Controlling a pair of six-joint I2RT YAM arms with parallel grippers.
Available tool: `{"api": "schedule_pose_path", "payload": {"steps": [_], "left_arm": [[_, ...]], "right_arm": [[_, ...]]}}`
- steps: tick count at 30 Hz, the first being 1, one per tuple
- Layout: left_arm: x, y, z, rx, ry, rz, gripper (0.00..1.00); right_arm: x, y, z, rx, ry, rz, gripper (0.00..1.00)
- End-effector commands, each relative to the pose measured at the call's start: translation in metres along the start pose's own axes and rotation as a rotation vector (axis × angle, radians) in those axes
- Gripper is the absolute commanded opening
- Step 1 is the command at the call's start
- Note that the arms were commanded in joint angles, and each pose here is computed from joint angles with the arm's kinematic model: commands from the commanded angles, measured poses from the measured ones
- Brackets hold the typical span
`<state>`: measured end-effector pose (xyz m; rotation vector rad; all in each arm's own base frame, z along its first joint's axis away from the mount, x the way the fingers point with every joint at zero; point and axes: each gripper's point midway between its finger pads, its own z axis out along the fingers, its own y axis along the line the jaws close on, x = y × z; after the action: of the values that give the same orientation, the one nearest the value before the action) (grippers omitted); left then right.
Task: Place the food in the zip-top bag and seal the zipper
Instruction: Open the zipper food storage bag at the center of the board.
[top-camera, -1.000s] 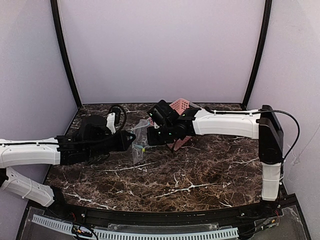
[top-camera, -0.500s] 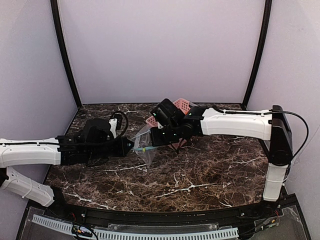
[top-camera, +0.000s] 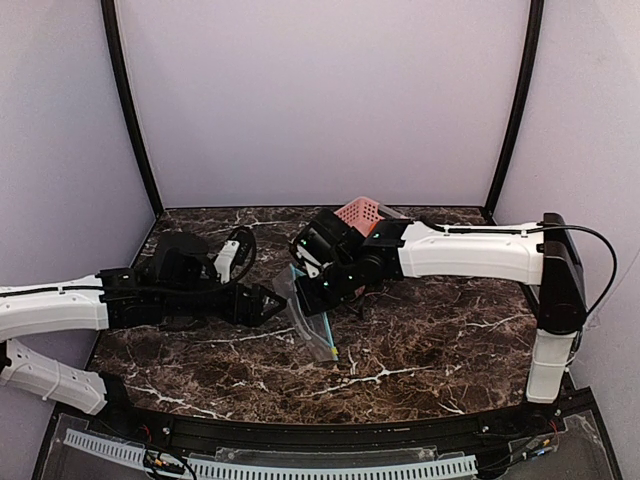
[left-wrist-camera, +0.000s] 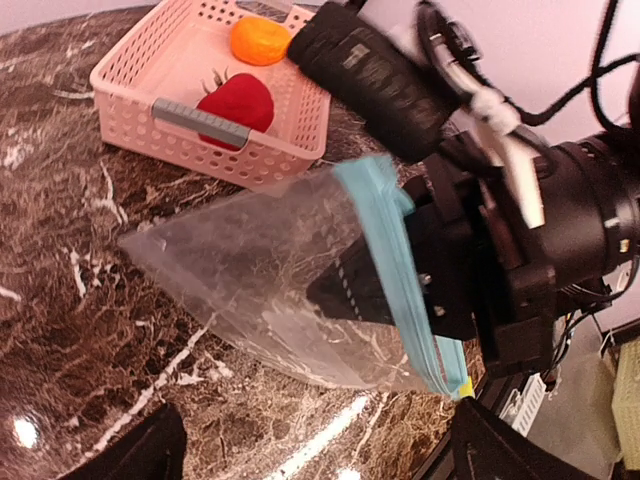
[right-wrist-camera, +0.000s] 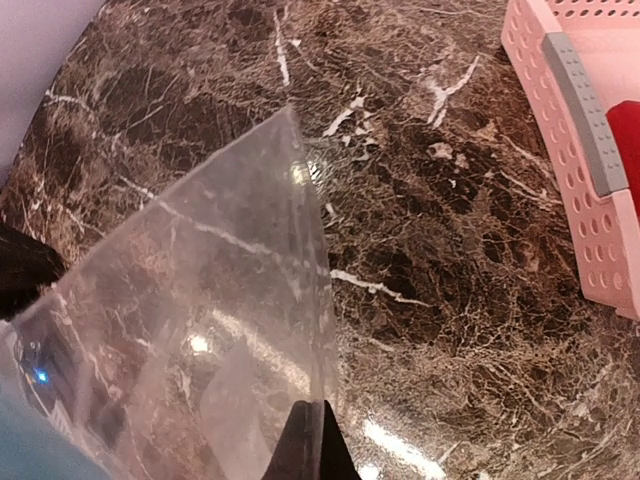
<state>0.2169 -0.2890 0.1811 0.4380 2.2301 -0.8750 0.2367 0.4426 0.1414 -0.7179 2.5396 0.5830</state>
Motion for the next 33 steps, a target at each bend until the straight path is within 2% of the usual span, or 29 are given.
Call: {"api": "schedule_pose_path", "payload": {"steps": [1, 5, 11, 17, 21, 24, 25, 29, 33], "left_arm": [[-0.014, -0.02, -0.015, 0.056, 0.023, 0.171, 0.97], [-0.027, -0.026, -0.011, 0.045, 0.033, 0.231, 0.99], [-0.039, -0.032, -0.002, 0.073, -0.008, 0.204, 0.99], [-0.043, -0.013, 0.004, -0.007, -0.022, 0.168, 0.98], [-0.049, 0.002, 0.003, -0.044, -0.055, 0.104, 0.96], [-0.055, 0.014, 0.002, -0.07, -0.081, 0.049, 0.88], [-0.054, 0.014, 0.002, -0.06, -0.08, 0.036, 0.85], [-0.061, -0.007, 0.0, 0.073, -0.117, 0.062, 0.83], [-0.054, -0.015, 0.008, 0.115, -0.052, 0.085, 0.85]], "right_arm": [[0.016, 0.014, 0.002, -0.072, 0.079, -0.088, 0.0], [0.016, 0.02, -0.002, -0.103, 0.084, -0.135, 0.0], [0.019, 0.02, -0.004, -0.109, 0.096, -0.151, 0.0], [0.018, 0.024, -0.011, -0.13, 0.089, -0.161, 0.0], [0.017, 0.027, -0.013, -0.15, 0.081, -0.169, 0.0], [0.015, 0.03, -0.014, -0.166, 0.073, -0.165, 0.0], [0.014, 0.031, -0.014, -0.168, 0.071, -0.162, 0.0], [0.012, 0.032, -0.015, -0.167, 0.064, -0.161, 0.0], [0.009, 0.033, -0.015, -0.168, 0.062, -0.166, 0.0]]}}
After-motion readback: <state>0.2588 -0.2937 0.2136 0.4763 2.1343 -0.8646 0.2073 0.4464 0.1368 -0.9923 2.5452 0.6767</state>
